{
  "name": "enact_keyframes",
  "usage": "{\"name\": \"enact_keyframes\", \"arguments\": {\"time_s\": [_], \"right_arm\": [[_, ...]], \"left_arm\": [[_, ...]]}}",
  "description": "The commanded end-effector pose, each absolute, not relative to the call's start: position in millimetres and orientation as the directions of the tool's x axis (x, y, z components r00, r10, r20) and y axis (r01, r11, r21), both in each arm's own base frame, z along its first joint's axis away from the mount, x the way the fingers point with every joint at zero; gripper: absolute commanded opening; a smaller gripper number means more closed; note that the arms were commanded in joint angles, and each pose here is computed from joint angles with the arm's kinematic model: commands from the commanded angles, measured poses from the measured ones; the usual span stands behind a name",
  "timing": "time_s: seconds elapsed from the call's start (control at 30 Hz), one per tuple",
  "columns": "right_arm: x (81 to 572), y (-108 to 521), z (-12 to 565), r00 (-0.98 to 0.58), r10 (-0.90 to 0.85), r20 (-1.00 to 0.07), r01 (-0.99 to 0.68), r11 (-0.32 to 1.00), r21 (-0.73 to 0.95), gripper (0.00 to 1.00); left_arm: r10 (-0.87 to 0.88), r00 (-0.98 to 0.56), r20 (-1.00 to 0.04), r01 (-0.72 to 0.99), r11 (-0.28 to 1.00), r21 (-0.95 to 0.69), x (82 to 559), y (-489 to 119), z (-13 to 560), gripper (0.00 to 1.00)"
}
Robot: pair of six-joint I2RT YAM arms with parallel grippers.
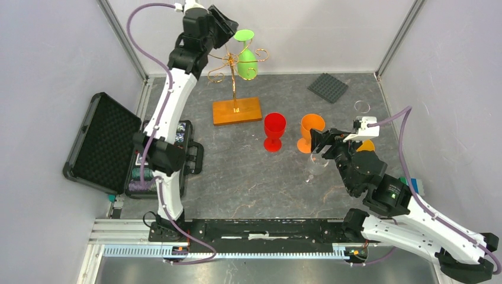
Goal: Take the wine glass off the wine glass rack
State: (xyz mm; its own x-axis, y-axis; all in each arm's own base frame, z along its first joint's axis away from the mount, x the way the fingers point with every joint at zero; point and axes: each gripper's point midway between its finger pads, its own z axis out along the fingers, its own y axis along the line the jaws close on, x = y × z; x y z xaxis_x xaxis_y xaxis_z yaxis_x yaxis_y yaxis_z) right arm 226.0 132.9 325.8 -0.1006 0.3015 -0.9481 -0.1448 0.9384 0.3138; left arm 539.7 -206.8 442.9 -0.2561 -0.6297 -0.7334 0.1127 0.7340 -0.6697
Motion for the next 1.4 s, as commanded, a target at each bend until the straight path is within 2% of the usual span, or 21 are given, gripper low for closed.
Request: {"name": "enact_keyframes", "arguments": {"time_s": [0.0,0.33,0.7,1.07,1.37], "right_arm": [[227,140,330,-0.096,0.342,-0.935,-0.162,0.921,0.354,0.75],[230,141,326,-0.098,0.335,-0.937,-0.145,0.927,0.346,0.75],[230,136,328,-0.082,0.352,-0.932,-0.126,0.924,0.36,0.74],[230,130,327,-0.07,0.356,-0.932,-0.104,0.926,0.362,0.73],[230,126,325,-0.059,0.362,-0.93,-0.088,0.926,0.366,0.72]], "left_arm": [[-0.726,-0.264,-0.635,0.091,0.637,-0.766,559,-220,438,0.54],[-0.713,-0.247,-0.656,0.014,0.675,-0.738,584,-216,399,0.52],[-0.773,-0.237,-0.588,-0.018,0.609,-0.793,604,-216,383,0.47],[-0.79,-0.227,-0.57,-0.011,0.587,-0.809,617,-215,376,0.34],[-0.802,-0.22,-0.555,0.0,0.569,-0.823,617,-213,382,0.16]]}}
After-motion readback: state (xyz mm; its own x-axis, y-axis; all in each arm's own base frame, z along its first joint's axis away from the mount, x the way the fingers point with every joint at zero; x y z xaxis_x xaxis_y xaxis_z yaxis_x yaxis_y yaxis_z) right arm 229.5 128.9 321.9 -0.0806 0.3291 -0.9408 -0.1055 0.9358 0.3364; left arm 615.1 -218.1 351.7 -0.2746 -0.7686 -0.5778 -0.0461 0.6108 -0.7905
